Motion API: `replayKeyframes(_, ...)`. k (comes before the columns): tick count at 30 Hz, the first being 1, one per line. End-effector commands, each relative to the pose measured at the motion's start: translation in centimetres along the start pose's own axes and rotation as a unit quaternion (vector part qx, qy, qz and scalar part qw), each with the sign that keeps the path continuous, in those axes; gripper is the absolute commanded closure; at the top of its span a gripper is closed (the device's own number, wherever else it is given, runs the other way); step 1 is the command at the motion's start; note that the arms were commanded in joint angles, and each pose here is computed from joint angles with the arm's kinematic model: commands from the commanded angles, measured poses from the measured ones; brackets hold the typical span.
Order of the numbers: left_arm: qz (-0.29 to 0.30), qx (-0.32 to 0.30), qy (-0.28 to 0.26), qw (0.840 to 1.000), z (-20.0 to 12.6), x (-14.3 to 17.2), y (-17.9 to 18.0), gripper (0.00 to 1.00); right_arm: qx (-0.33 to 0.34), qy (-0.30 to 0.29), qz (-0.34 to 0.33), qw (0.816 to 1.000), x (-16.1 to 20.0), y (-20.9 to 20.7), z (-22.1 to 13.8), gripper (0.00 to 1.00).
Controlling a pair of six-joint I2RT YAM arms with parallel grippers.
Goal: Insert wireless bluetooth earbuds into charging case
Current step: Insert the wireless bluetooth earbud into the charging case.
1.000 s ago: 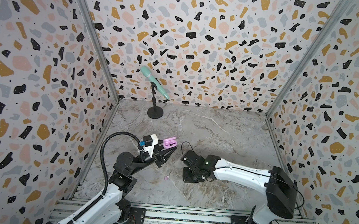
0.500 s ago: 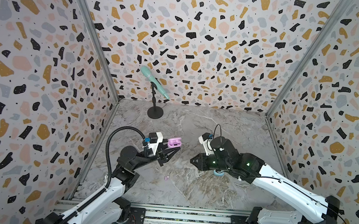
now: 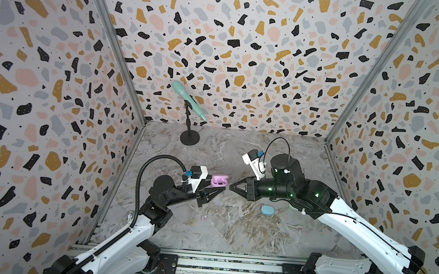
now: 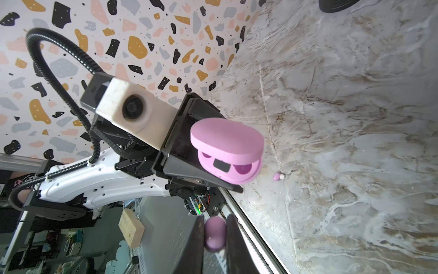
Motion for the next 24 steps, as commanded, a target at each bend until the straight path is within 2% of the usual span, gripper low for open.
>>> replayKeyframes(1,0.038,0.02,-0.018,0.999,0.2,-2.1,-0.9,0.94,-0.035,-0.008,-0.021,0.999,-1.0,1.5,-0.3,0.95)
replayKeyframes(24,0.056,0.059,-0.005,0.997,0.0,-1.8,-3.1,0.94,-0.052,-0.026,-0.026,0.998,-3.7,1.3,0.1,0.95)
Point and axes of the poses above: each gripper's point midway between its finger pads, its own z axis out along the fingers, its own y axis along the line the jaws close on, x = y × z, the point moved 2 cm from there along -z, back along the fingers, and after that the axes turned 3 degrees about -z, right-handed, at the moved point
